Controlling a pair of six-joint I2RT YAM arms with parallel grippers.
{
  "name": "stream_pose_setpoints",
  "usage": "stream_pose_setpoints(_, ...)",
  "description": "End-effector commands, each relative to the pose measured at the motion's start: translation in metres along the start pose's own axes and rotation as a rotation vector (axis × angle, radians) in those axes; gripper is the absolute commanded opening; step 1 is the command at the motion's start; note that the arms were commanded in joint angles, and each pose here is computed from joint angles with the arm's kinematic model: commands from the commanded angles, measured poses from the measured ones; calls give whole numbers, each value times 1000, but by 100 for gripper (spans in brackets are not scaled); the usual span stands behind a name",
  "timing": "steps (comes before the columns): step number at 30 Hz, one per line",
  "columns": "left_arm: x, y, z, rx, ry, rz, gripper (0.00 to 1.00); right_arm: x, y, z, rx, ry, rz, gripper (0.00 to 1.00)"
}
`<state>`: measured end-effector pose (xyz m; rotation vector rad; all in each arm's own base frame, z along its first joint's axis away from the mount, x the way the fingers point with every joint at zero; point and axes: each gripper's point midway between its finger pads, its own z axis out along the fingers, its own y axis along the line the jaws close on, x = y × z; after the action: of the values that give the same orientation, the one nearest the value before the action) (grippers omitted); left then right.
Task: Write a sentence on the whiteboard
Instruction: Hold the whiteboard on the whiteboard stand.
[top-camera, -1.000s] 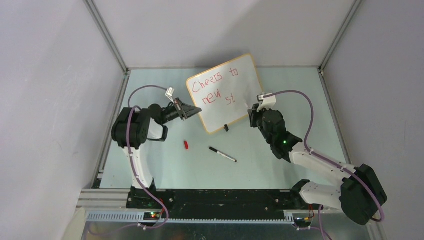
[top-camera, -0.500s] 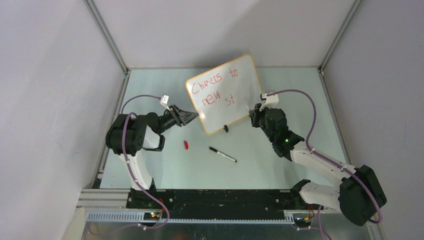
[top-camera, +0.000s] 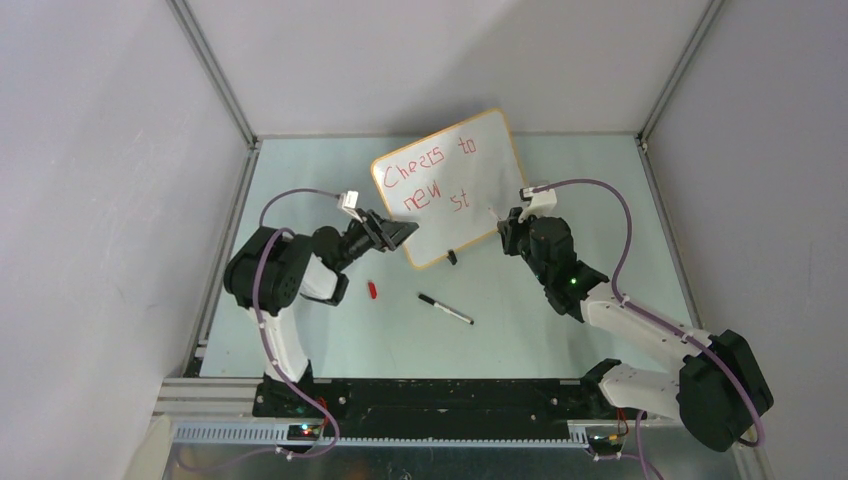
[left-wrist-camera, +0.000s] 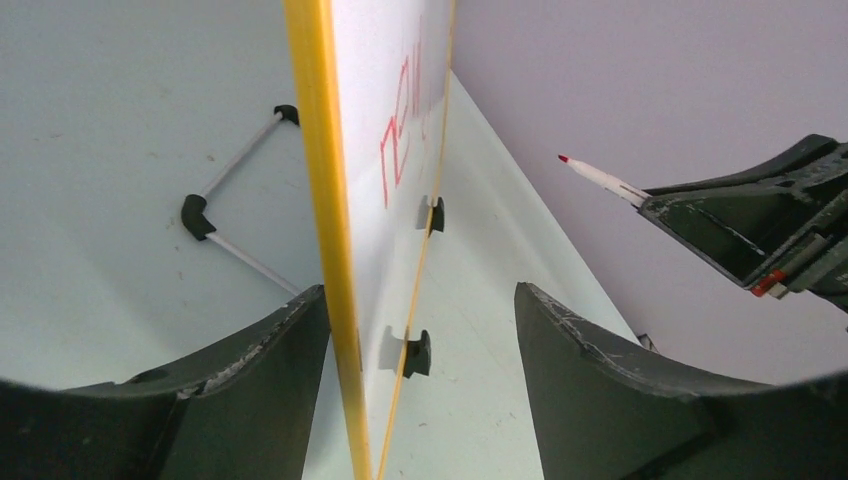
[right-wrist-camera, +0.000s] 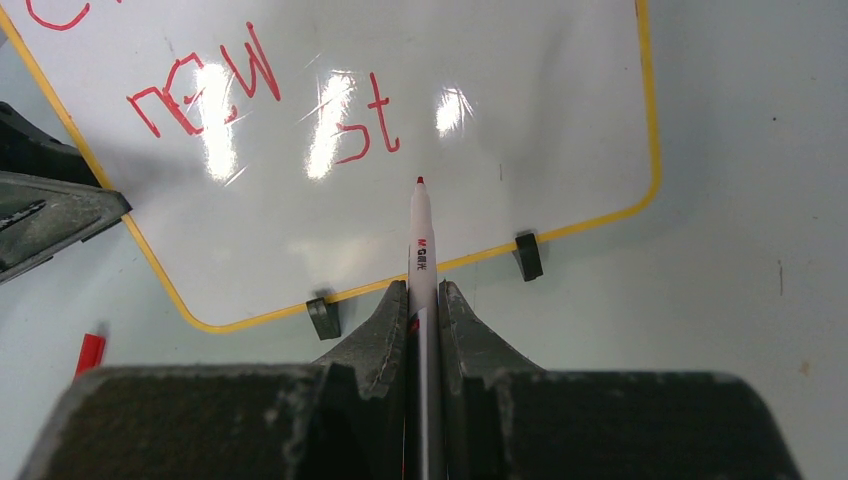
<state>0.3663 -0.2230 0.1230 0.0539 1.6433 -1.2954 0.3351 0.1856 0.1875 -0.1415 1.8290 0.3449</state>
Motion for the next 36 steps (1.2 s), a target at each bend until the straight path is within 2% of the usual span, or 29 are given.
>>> stream_pose_setpoints(1,-19,5,13,-15,-84,93,71,-23,3,0,0,-50,21,0)
stream_pose_setpoints(6,-19,9,28,10,-80,117,71,-23,2,1,2,-49,20,0)
stream_pose_setpoints(8,-20,9,29,12,-81,129,66,-22,2,1,3,-47,18,0)
stream_pose_setpoints(10,-20,9,31,10,-69,139,50,-23,2,1,2,-49,19,0)
stream_pose_setpoints(11,-19,9,31,10,-56,145,38,-22,2,1,2,-46,18,0)
stream_pose_setpoints(12,-19,9,31,10,-50,148,32,-22,2,1,2,-46,18,0)
stream_pose_setpoints(13,-19,8,31,14,-45,155,19,-22,2,1,2,-46,17,0)
stream_pose_setpoints(15,-17,3,30,38,-31,164,4,-22,2,1,2,-47,19,0)
stream_pose_setpoints(16,-17,3,30,44,-23,165,2,-22,2,1,3,-47,18,0)
stream_pose_setpoints(22,-4,-14,23,192,105,156,0,-22,3,1,-2,-46,18,0)
stream_pose_setpoints(28,3,-19,23,344,241,60,0,-22,3,1,-3,-46,18,0)
stream_pose_setpoints(36,8,-31,25,426,351,-10,0,-21,3,2,-4,-44,17,0)
